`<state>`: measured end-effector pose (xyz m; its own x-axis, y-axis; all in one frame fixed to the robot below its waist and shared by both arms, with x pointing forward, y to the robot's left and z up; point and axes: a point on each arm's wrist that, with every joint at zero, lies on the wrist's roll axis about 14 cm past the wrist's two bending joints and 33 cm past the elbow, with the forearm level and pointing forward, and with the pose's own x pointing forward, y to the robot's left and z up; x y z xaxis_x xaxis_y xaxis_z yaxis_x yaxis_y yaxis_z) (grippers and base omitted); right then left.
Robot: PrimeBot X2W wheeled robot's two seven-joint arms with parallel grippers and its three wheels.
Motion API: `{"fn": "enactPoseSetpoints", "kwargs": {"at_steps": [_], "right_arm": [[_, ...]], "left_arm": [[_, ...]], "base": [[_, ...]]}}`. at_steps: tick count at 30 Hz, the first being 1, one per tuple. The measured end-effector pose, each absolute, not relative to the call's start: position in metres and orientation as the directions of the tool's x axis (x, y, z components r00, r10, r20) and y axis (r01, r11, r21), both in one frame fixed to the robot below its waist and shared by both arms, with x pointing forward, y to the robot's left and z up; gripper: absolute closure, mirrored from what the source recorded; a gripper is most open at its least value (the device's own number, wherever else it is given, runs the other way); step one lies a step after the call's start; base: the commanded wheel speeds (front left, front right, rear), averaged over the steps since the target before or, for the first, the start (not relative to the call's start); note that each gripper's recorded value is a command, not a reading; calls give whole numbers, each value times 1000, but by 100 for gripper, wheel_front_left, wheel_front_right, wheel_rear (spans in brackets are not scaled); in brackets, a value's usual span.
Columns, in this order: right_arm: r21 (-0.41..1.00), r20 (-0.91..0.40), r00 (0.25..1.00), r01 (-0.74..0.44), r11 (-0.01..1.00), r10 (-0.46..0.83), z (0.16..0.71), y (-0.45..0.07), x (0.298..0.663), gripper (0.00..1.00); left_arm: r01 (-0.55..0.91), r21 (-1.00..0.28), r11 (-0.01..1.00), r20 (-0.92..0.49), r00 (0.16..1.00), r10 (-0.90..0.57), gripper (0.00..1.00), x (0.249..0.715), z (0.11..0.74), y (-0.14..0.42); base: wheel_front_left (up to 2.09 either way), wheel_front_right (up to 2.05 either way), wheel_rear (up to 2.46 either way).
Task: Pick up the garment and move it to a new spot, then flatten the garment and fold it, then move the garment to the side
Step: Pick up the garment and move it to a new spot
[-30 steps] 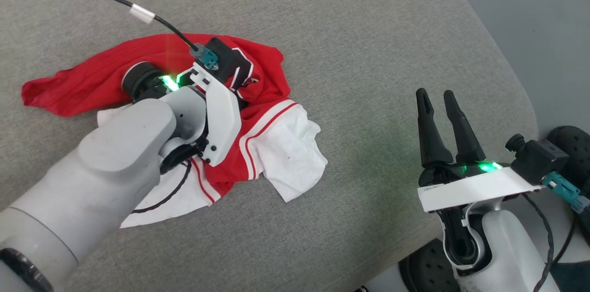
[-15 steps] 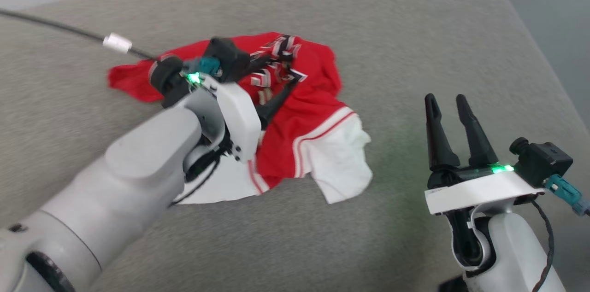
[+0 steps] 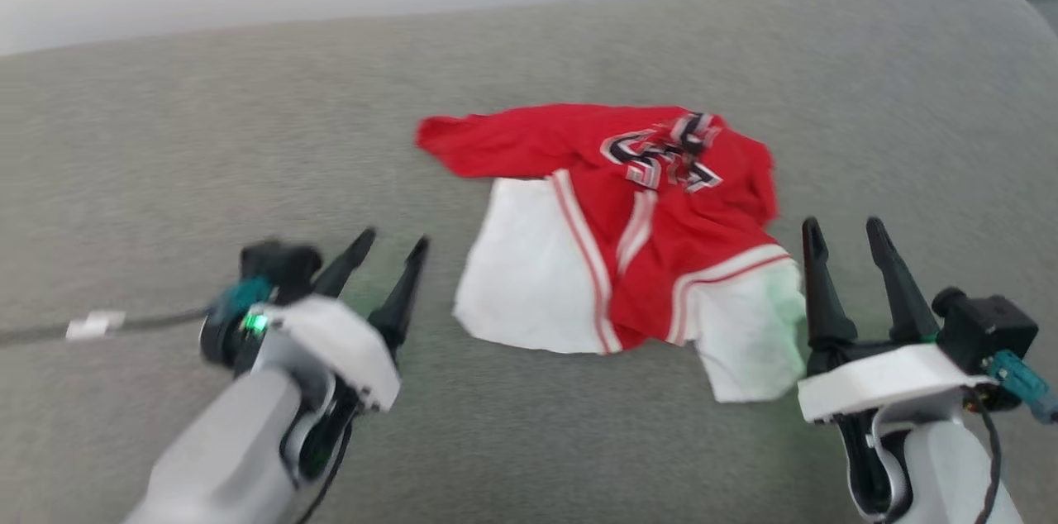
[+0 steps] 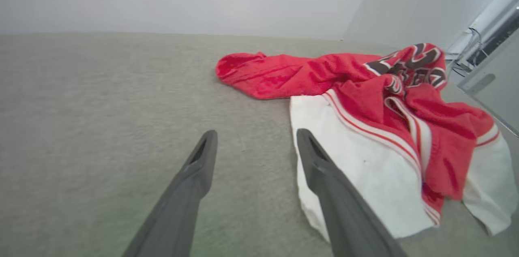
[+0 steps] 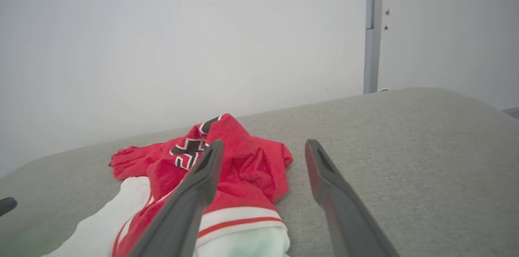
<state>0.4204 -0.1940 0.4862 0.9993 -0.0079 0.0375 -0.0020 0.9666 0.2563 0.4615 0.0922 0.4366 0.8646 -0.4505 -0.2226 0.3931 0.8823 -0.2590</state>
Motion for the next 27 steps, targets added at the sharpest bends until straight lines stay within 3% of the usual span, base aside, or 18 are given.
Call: {"fn": "enactPoseSetpoints", "kwargs": {"at_steps": [6,13,20,27], "right_arm": [[238,38,997,-73,968,66,486,-167,424,0],[215,48,993,-116,970,108,491,-158,418,0],[207,75,993,-108,972,94,500,-167,409,0],[203,90,994,-79,976,62,505,-180,405,0]], "left_arm": [[141,-236,962,-197,962,-189,0,418,438,179],[-60,-161,985,-141,989,37,0,367,448,243],[-116,-84,990,-5,993,116,0,341,485,265],[-122,-54,991,16,992,123,0,334,489,264]], "base": [[0,0,0],[0,0,0],[0,0,0],[0,0,0]]}}
